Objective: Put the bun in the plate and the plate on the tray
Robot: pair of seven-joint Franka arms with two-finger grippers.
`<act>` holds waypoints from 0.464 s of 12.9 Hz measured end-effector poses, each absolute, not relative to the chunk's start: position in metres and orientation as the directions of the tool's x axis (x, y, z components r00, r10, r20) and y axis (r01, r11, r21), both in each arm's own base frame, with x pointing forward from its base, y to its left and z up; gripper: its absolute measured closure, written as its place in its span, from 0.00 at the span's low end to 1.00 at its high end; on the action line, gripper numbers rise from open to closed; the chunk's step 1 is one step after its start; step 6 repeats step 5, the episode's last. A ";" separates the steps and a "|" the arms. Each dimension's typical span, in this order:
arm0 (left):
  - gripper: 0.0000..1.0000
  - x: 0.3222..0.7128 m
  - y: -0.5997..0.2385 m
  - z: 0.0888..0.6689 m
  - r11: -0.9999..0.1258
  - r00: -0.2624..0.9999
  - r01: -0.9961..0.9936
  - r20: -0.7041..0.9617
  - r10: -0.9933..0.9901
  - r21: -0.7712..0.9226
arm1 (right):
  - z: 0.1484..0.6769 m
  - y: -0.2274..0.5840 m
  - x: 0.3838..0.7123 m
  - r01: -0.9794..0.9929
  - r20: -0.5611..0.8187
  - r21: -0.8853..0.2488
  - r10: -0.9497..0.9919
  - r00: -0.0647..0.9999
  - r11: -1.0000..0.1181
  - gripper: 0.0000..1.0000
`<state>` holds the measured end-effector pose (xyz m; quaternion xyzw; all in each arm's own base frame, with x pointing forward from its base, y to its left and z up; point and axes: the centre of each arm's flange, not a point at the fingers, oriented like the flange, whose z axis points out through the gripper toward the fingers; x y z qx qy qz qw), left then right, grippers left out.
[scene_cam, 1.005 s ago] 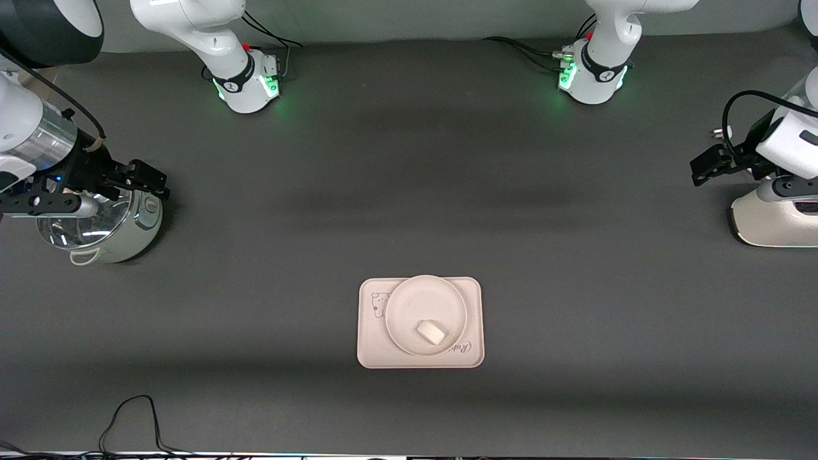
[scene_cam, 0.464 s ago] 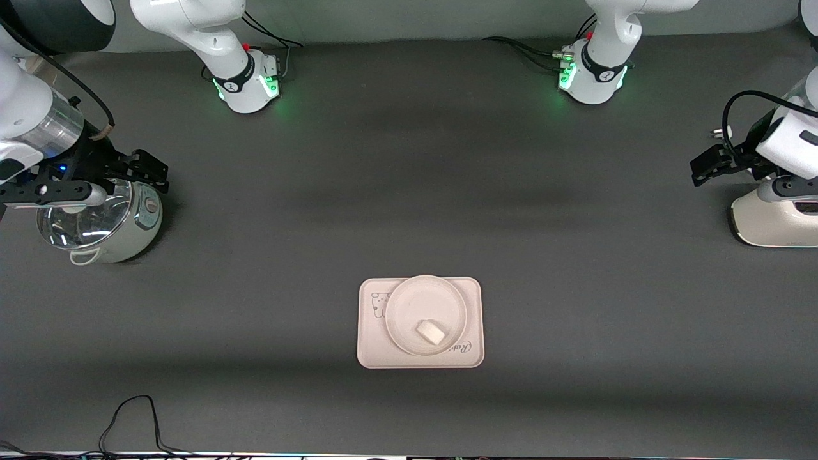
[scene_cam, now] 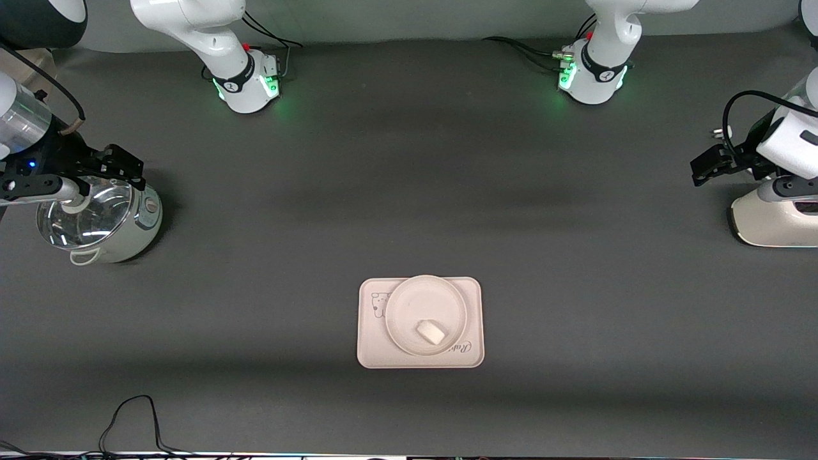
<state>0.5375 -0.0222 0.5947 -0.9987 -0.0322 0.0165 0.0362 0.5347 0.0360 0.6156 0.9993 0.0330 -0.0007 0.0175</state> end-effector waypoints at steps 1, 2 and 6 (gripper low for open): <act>0.00 0.538 -0.022 0.595 -0.995 0.997 0.063 -0.029 0.066 -0.073 | 0.622 0.031 0.530 0.058 -0.008 0.034 0.057 0.998 -0.998 0.00; 0.00 0.538 -0.022 0.596 -0.995 0.997 0.064 -0.027 0.066 -0.073 | 0.629 0.022 0.525 0.048 -0.013 0.033 0.048 0.999 -0.998 0.00; 0.00 0.538 -0.021 0.597 -0.995 0.997 0.065 -0.026 0.067 -0.073 | 0.631 0.009 0.522 0.050 -0.023 0.030 0.049 0.999 -0.998 0.00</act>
